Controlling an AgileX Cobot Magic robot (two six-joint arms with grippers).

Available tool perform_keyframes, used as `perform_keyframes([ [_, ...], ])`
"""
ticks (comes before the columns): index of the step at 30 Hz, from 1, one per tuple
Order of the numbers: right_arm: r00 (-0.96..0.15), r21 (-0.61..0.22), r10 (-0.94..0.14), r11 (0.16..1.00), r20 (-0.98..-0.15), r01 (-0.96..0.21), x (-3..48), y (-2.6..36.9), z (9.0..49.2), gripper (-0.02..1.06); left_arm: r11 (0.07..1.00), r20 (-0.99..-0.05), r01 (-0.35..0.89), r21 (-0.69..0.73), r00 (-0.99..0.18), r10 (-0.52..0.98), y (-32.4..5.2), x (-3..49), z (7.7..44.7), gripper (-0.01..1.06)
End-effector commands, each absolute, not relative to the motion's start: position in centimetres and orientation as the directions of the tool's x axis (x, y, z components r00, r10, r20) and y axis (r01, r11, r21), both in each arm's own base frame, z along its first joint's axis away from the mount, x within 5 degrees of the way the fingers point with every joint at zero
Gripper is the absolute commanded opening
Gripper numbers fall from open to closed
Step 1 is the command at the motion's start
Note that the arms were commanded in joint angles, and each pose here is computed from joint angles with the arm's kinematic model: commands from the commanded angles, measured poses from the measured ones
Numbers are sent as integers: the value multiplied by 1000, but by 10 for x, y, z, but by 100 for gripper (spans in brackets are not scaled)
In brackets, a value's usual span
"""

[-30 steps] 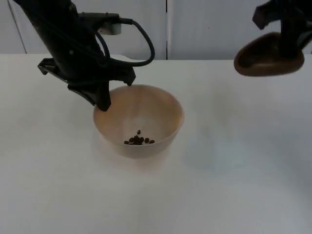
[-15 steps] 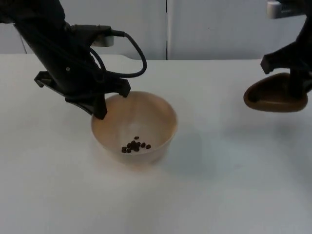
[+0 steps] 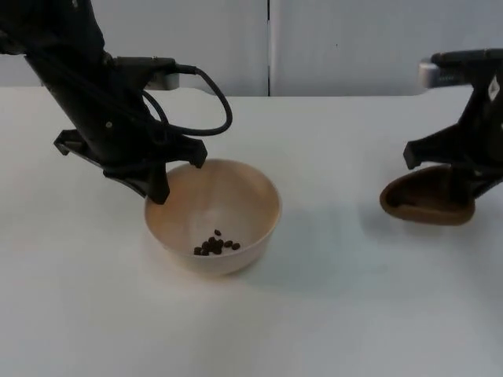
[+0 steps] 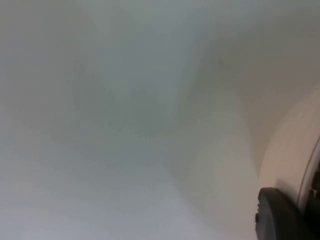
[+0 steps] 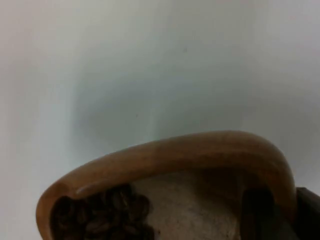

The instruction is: Pick up the bowl with the left hand and pour the coffee beans from the cup into the bowl with the right hand.

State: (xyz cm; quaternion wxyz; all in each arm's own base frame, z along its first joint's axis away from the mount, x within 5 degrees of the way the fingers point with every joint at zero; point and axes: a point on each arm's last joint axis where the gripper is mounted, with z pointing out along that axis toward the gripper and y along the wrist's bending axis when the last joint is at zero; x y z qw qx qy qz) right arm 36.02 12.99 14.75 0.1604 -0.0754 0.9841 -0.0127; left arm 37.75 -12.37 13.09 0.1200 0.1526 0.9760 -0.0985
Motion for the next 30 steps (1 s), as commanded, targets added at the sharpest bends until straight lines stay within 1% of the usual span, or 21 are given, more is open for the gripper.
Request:
perform_keyframes([
  [1,-934,-39,-137,991,-331,-131,362,129,143,0,935,-272,318,-158,-924,268,-124,377,131,0],
  [3,-942,-46,-140,990,-304,-132,362,129,132,0,935,-272,318,-158,-924,268,-124,377,131,0],
  [4,-942,-46,-140,990,-304,-132,362,129,132,0,935,-272,318,-158,-924,268,-124,377,131,0],
  [6,-949,-42,-128,992,-288,-121,363,130,120,0,935,-270,318,-158,-925,269,-124,377,131,0],
  [16,-955,-31,-102,995,-277,-98,366,132,98,0,935,-268,318,-159,-925,269,-124,377,131,0],
  [21,-957,-22,-76,997,-280,-73,366,132,98,0,935,-270,318,-159,-925,269,-124,377,131,0],
  [30,-956,-17,-71,997,-284,-69,367,132,98,0,935,-270,318,-159,-925,269,-124,377,131,0],
])
